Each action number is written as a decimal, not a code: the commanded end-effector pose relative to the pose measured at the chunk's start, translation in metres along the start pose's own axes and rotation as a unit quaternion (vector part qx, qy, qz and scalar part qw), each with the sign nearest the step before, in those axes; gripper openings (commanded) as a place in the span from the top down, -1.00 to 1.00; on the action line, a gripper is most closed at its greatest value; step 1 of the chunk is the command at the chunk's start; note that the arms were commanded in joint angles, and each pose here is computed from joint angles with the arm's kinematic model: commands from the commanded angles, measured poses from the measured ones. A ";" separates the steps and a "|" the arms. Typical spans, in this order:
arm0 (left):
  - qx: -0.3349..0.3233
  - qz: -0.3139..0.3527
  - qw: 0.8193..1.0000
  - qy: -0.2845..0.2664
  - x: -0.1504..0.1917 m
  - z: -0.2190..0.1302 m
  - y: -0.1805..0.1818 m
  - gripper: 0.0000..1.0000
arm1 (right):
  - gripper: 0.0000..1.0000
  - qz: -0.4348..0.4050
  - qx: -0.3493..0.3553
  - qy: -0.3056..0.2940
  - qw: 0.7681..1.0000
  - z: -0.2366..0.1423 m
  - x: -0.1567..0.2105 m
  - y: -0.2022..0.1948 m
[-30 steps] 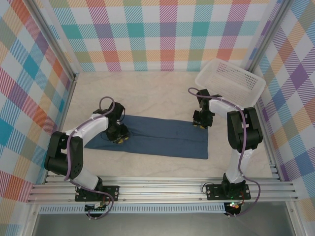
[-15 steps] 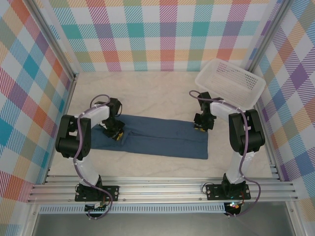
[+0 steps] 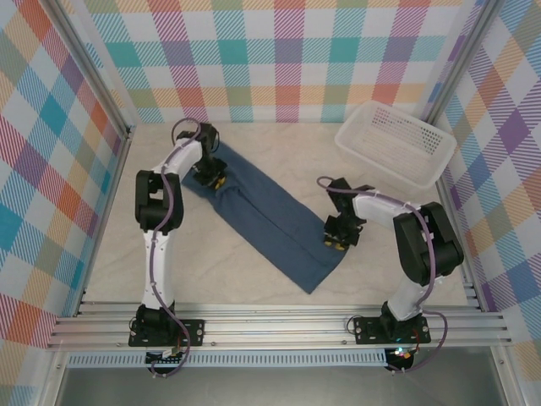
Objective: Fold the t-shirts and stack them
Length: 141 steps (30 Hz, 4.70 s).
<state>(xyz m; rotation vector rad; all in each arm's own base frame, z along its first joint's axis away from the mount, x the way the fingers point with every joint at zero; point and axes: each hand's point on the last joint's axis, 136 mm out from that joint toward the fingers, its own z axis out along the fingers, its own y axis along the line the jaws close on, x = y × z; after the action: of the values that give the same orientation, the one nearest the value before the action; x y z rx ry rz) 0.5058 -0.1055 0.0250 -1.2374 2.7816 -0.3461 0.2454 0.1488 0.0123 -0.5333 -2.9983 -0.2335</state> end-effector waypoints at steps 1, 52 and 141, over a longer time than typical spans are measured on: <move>0.003 0.016 0.999 0.042 0.012 0.039 -0.018 0.66 | 0.44 0.037 0.021 0.084 0.996 0.028 0.056 0.003; 0.038 0.097 0.995 0.002 0.076 -0.098 0.025 0.42 | 0.27 -0.068 -0.075 0.077 0.992 -0.031 0.104 0.086; 0.131 0.039 0.990 0.043 0.129 -0.082 0.062 1.00 | 1.00 -0.044 -0.214 0.122 0.968 -0.052 -0.053 0.191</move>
<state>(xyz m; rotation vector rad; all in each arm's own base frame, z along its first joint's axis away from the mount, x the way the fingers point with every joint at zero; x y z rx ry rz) 0.3431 -0.1438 0.0937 -1.1505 2.7235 -0.7153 0.3529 0.3028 0.0869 -0.3796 -2.7256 -0.9108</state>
